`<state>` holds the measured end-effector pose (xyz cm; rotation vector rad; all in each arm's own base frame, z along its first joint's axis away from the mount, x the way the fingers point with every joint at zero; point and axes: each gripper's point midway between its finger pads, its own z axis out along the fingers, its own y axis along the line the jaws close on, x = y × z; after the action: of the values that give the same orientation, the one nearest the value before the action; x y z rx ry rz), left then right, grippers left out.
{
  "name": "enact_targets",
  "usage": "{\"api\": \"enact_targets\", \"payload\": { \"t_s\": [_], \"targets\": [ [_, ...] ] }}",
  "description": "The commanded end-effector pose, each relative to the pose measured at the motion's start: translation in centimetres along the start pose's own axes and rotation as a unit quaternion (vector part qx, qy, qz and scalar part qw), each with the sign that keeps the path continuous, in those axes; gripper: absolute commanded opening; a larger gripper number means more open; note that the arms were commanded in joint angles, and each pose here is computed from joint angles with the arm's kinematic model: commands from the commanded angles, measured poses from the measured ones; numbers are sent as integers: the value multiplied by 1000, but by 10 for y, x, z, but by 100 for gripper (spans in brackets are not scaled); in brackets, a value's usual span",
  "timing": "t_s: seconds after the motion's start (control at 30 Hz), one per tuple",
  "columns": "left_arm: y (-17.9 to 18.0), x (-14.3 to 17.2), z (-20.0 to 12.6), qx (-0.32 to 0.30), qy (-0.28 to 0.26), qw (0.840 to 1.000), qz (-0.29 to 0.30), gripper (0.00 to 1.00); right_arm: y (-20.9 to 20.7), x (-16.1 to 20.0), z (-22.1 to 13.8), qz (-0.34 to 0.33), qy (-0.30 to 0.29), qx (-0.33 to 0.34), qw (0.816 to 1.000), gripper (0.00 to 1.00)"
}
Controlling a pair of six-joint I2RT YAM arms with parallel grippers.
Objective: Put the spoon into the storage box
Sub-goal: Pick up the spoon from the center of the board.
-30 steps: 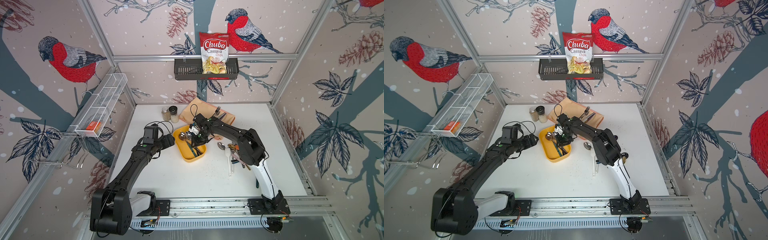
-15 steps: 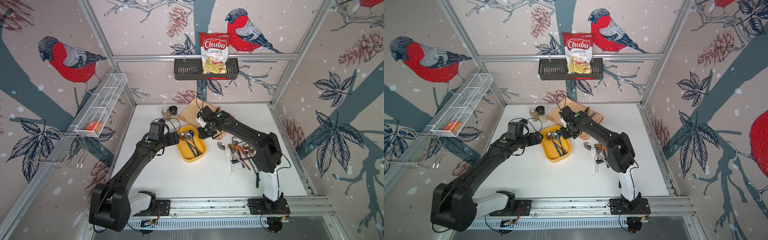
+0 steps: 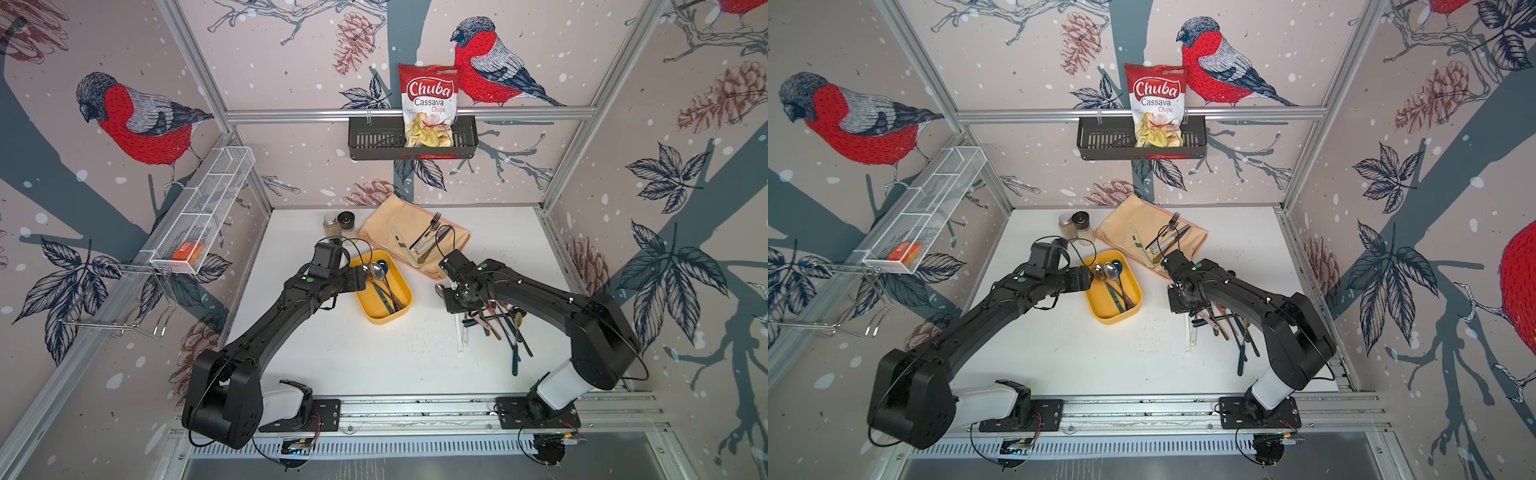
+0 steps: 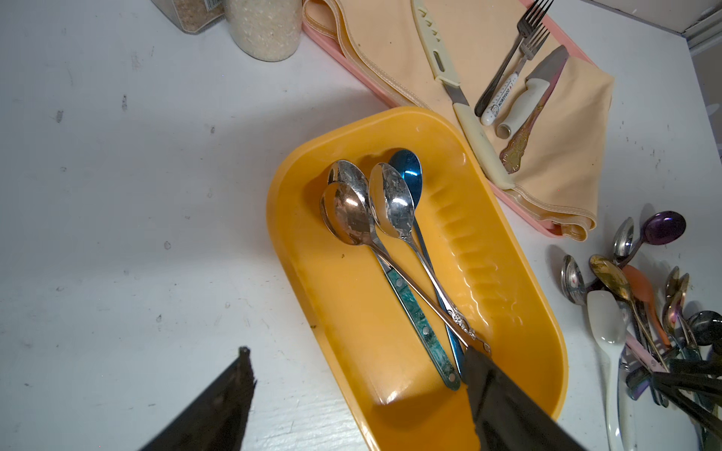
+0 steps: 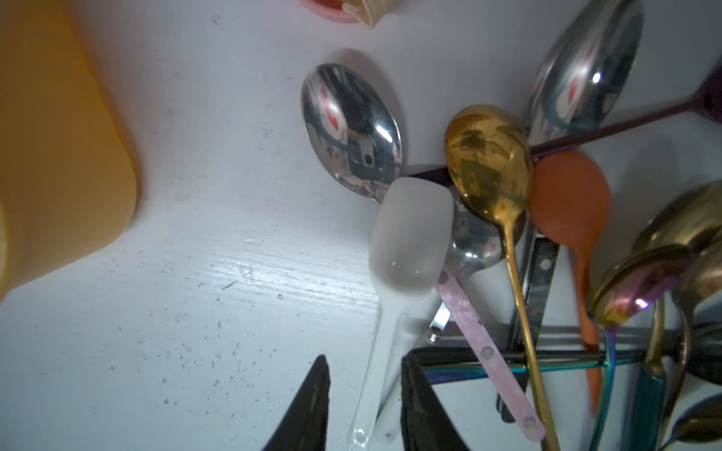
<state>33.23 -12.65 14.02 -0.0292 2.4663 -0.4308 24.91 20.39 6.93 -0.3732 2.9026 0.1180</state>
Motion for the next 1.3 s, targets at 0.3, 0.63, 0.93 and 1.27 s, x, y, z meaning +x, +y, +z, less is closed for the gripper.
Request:
{"api": "enact_targets", "payload": {
  "t_s": [0.3,0.63,0.93,1.27],
  "targets": [
    [2,-1,-2,-10,-2,1000,4,86,-8,10,23,1,0,14,1000,30],
    [1,-4,-2,-10,-3,1000,4,86,-12,19,39,-6,17,24,1000,30],
    [2,-4,-3,-14,-1,1000,7,86,-8,25,52,-14,30,14,999,27],
    [2,-5,-1,-14,1,1000,6,86,-2,34,60,-27,43,3,999,17]
  ]
}}
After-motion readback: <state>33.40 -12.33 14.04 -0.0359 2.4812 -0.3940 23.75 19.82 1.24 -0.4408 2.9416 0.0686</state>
